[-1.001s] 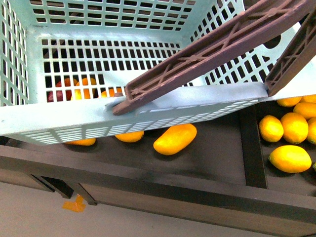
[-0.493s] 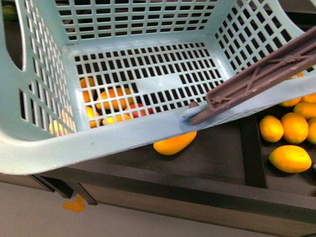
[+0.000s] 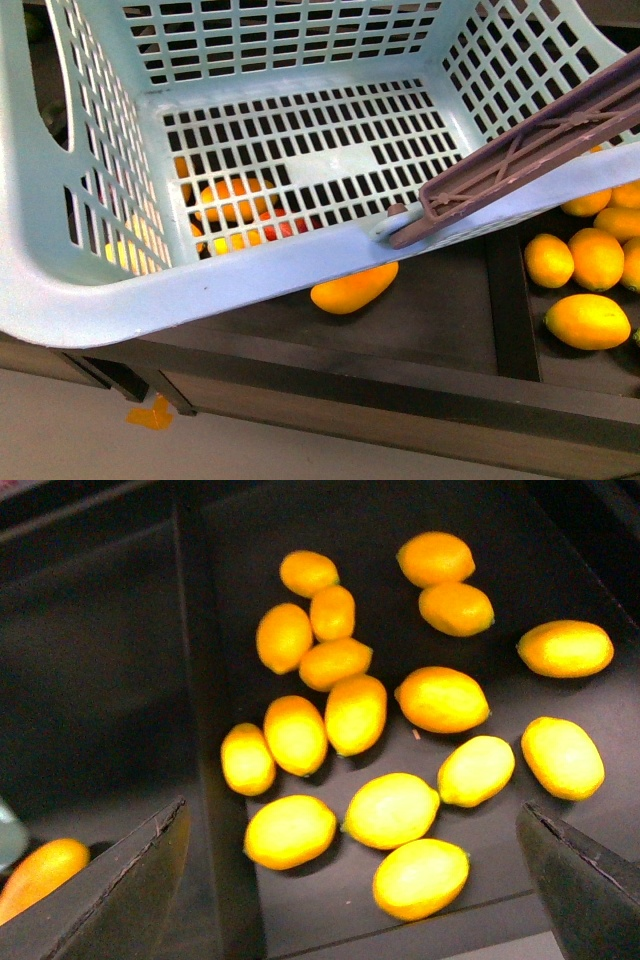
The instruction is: Pick lemon and mango into basket
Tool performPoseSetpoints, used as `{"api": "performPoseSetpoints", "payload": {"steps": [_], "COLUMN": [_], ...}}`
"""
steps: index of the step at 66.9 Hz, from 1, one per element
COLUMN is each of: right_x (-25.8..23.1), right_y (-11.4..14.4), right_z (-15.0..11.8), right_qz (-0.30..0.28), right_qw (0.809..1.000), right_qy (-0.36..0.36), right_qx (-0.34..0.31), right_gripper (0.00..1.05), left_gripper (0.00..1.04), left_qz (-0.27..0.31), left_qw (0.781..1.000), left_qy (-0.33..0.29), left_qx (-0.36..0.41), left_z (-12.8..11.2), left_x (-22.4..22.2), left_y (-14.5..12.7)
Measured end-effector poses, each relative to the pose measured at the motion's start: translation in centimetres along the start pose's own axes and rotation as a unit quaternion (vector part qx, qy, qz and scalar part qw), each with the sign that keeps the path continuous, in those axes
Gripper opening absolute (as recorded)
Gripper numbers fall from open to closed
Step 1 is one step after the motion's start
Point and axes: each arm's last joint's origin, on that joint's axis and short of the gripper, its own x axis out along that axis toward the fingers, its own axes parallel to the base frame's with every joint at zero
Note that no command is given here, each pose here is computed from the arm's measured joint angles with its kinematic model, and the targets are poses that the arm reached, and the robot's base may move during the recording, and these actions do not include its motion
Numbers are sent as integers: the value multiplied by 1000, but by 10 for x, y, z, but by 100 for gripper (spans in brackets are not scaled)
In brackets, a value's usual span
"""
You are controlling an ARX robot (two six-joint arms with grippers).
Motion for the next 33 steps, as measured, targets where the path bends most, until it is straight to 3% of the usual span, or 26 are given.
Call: {"api": "performPoseSetpoints", "payload": {"steps": [15,33], "right_x": [96,187], "right_y": [-23,-46], "right_z": [-5,-19], "right_qz": [-36,-28], "right_qw": [992,960], "right_qy": [72,166], "right_qx": [-100,-226], "right_gripper": [96,96], "left_gripper": [15,15], "left_qz": [0,0], "left_qw": [1000,1000], "left_qy": [0,1], "left_qx": [0,0], "left_z": [0,0], "left_x": [0,0], "left_y": [0,0]}}
